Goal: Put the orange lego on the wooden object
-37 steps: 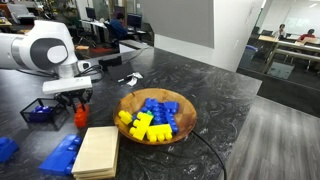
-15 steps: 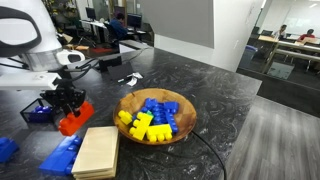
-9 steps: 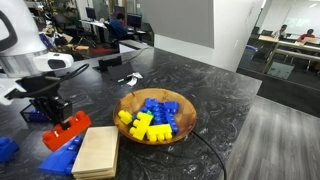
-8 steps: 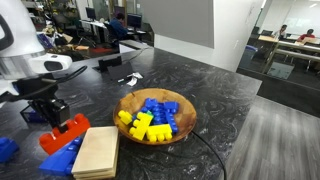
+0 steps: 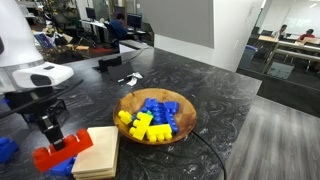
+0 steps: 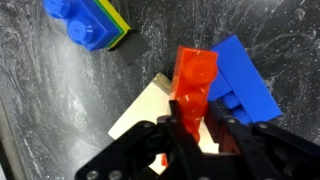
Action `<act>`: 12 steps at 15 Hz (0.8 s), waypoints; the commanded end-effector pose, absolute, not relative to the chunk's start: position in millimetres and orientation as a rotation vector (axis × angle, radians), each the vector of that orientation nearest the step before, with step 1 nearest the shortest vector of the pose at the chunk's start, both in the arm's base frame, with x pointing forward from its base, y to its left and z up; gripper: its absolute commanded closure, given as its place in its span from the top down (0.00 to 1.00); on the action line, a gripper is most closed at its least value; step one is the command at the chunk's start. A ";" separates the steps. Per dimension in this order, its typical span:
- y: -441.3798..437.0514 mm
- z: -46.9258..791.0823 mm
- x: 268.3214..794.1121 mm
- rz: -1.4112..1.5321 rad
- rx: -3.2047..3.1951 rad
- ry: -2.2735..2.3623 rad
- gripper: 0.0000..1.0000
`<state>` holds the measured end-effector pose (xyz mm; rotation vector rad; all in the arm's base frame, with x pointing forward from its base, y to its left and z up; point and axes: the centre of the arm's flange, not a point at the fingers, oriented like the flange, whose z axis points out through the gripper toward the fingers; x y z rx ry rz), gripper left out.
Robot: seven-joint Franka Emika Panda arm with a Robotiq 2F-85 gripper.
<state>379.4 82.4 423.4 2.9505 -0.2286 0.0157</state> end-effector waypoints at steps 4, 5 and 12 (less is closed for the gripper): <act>56.6 417.7 375.1 0.069 2.932 -0.539 0.07; 52.7 415.2 376.3 0.065 2.932 -0.578 0.07; 31.5 408.5 388.0 0.161 2.896 -0.827 0.07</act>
